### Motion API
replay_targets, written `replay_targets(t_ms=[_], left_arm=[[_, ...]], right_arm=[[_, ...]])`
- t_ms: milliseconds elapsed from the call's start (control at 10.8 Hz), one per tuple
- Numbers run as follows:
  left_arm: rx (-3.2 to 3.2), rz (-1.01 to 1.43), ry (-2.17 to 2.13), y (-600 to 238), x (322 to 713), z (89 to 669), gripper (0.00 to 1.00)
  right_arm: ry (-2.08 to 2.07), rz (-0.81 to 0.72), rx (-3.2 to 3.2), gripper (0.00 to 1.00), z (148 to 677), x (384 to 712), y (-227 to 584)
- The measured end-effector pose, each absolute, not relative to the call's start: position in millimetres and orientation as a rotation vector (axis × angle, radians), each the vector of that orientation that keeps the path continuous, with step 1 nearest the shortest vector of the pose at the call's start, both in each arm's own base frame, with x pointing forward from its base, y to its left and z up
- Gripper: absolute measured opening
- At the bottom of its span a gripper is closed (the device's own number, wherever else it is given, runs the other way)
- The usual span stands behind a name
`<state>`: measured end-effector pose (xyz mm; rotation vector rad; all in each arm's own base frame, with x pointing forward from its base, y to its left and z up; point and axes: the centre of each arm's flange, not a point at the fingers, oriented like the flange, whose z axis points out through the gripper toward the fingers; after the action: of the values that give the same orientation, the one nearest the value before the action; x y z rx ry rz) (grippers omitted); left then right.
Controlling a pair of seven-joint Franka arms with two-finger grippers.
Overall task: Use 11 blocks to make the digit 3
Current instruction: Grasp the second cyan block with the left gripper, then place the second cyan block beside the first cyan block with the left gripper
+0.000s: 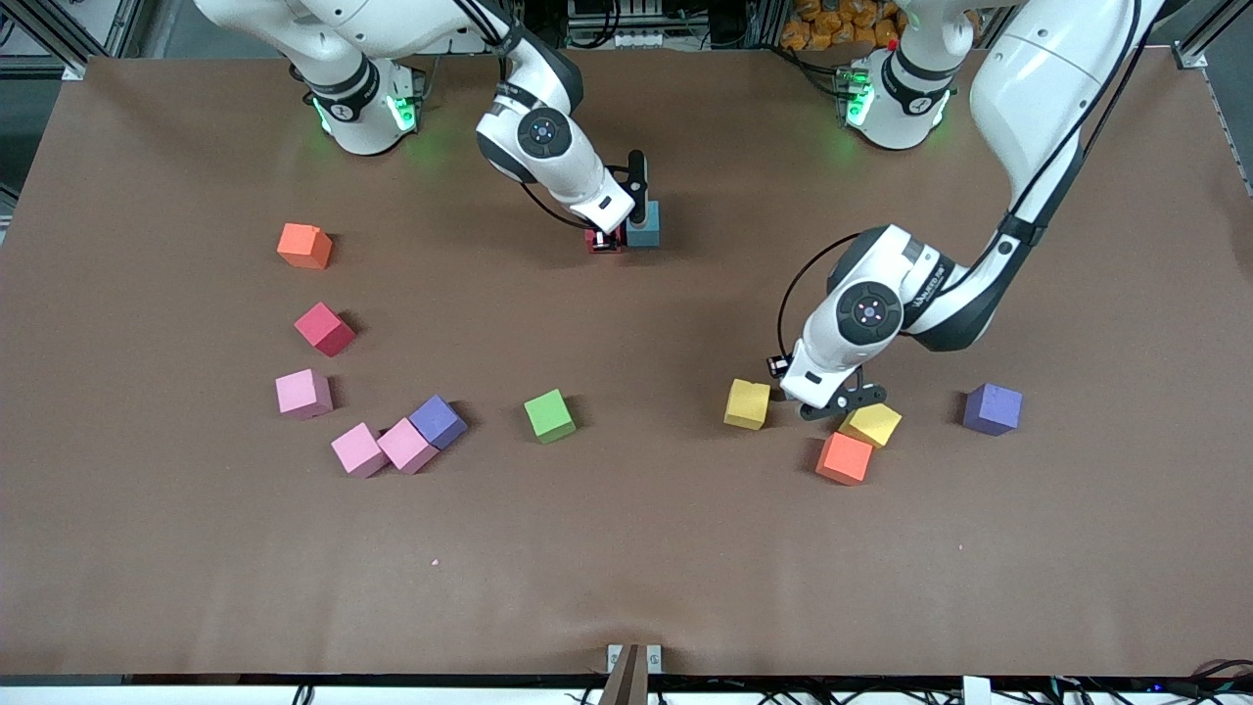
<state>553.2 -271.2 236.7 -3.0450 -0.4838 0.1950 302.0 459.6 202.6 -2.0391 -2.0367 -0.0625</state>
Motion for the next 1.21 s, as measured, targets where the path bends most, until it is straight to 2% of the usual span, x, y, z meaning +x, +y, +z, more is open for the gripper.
replay_targets(t_ms=[278,743,1207], left_arm=[[-2.989,0.185,-0.797,-282.8,540.0,256.5,0.54],[-2.919,0.236,-1.210,-251.7,528.8,302.6,0.54],[-2.703,0.274,-1.576,-276.4,503.3,302.7,0.54]], right_arm=[[-2.040,-0.061,-2.036,0.52,202.0,301.5,459.6],[-2.054,-0.058,-2.023,0.52,201.3,296.8,461.4],[-2.067,-0.057,-2.004,0.52,202.4,290.3,465.1]])
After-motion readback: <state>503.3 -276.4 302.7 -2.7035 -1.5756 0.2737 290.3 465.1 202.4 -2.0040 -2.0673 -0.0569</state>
